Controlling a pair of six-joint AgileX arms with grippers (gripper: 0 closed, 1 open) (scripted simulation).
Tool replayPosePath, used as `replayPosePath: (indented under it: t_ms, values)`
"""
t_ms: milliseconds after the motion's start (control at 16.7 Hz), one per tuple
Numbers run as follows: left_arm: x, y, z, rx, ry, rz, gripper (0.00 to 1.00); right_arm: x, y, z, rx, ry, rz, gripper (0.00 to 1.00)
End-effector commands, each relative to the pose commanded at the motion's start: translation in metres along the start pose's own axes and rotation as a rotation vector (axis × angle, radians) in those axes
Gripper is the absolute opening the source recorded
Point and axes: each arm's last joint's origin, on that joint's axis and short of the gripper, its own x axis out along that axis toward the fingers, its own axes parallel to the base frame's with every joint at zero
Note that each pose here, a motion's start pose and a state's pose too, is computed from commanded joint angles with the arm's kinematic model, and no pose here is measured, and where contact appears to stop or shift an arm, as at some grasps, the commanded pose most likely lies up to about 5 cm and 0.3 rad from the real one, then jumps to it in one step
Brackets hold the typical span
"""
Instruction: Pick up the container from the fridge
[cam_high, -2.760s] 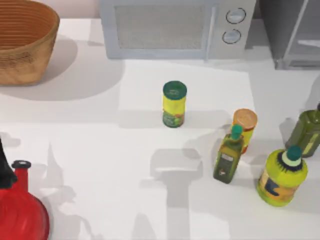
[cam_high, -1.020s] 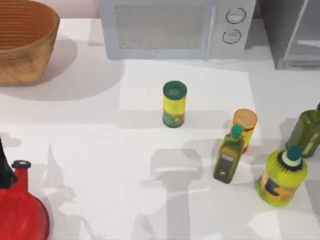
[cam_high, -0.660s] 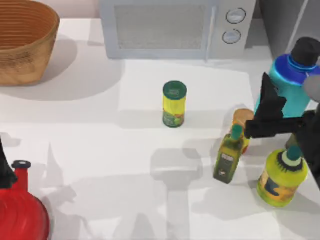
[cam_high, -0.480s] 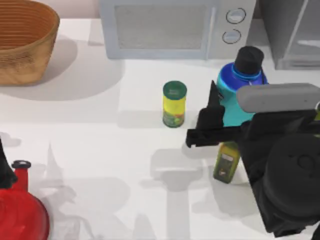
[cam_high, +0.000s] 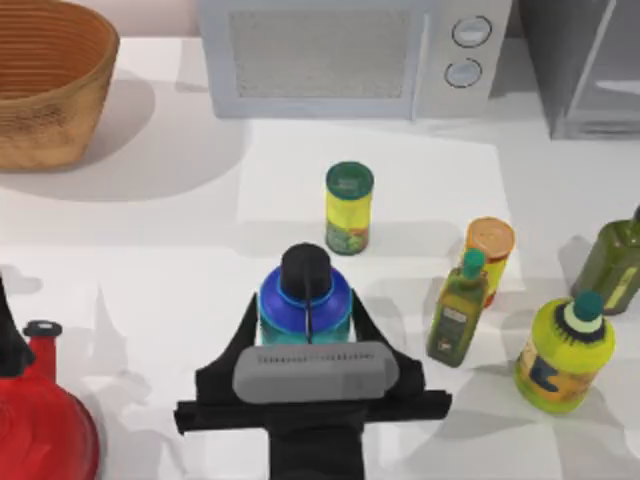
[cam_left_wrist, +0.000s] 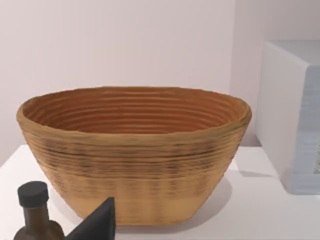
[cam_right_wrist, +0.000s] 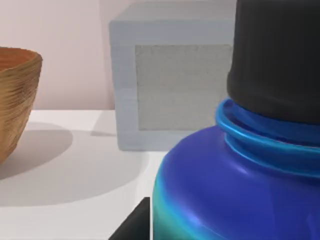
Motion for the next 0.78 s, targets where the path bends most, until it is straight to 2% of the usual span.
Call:
replayPosePath:
  t_ms: [240,540,780]
  values:
    - [0.000,0.000,0.000,0.000,0.000,0.000,1.00,-0.018,0.020,-0.032,-0.025,-0.013,-0.045,0.00]
    - [0.000,0.000,0.000,0.000,0.000,0.000,1.00,-0.021,0.023,-0.036,-0.029,-0.015,-0.051,0.00]
    - [0.000,0.000,0.000,0.000,0.000,0.000,1.00,-0.007,0.022,-0.045,-0.043,-0.010,-0.053,0.00]
